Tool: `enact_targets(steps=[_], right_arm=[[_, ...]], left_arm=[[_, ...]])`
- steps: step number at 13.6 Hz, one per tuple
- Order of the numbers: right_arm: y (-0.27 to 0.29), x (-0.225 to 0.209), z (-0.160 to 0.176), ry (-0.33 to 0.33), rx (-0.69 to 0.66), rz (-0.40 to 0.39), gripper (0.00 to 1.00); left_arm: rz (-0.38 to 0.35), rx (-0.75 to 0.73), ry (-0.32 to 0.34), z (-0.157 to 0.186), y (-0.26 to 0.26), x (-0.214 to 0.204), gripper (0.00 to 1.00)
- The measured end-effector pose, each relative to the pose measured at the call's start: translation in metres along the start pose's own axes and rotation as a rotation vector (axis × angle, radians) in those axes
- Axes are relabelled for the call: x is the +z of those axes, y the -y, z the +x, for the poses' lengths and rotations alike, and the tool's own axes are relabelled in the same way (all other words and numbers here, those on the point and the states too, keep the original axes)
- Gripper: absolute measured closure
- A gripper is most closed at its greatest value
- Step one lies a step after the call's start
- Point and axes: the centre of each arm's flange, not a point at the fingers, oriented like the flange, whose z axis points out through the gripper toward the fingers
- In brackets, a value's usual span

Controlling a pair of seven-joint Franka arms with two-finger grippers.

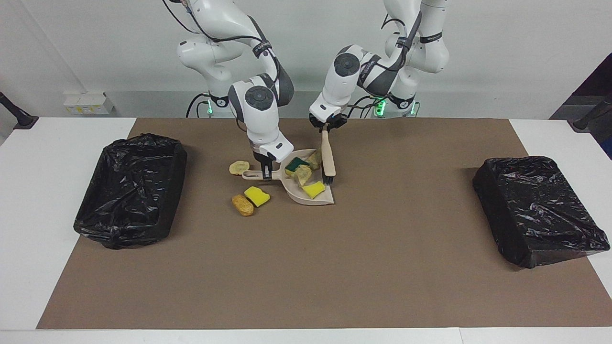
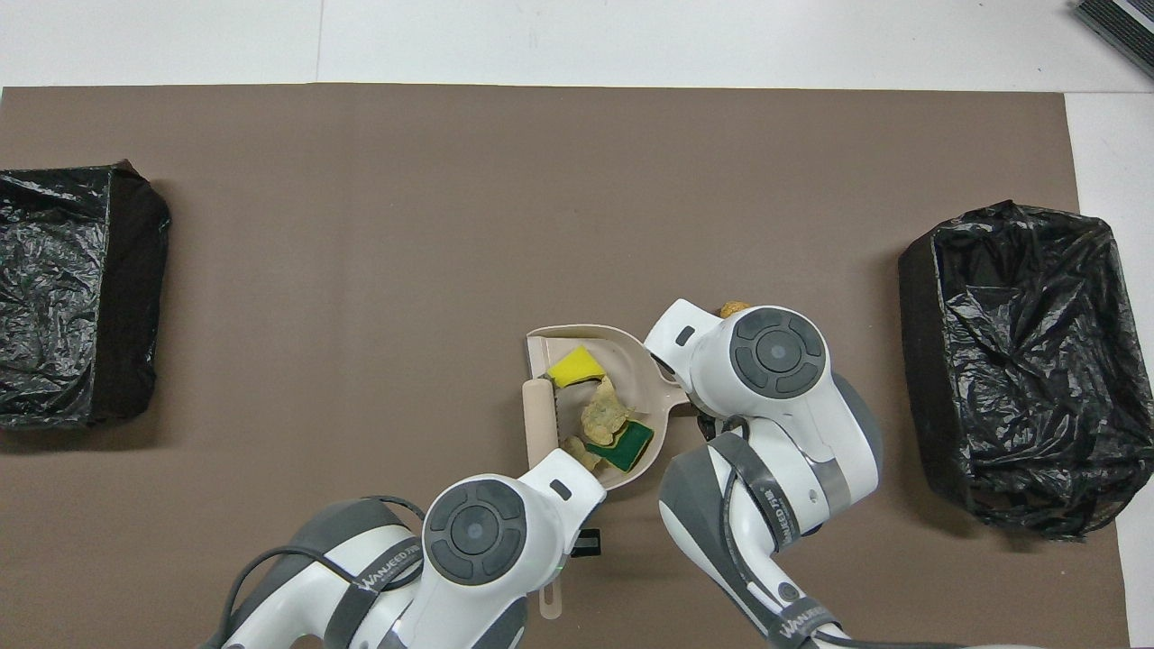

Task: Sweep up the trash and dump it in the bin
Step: 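Carry the loaded dustpan with the right gripper toward the nearer bin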

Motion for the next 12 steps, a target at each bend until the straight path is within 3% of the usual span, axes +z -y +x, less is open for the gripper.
enact_targets(steps=[3,7,12], right_arm=[[0.000,0.000,0.000,0.000,0.000,0.000,0.67],[0.000,0.000,0.000,0.000,0.000,0.000,0.67],[0.000,0.000,-0.001,0.000,0.002,0.001,0.67]], left_arm=[[-0.021,-0.013,-0.008,0.004,-0.015,-0.020,0.74],[0.061,-0.028,0.091,-0.002,0.000,-0.028,0.74],[0.104,-0.038,0.127,-0.016,0.016,-0.021,0.74]])
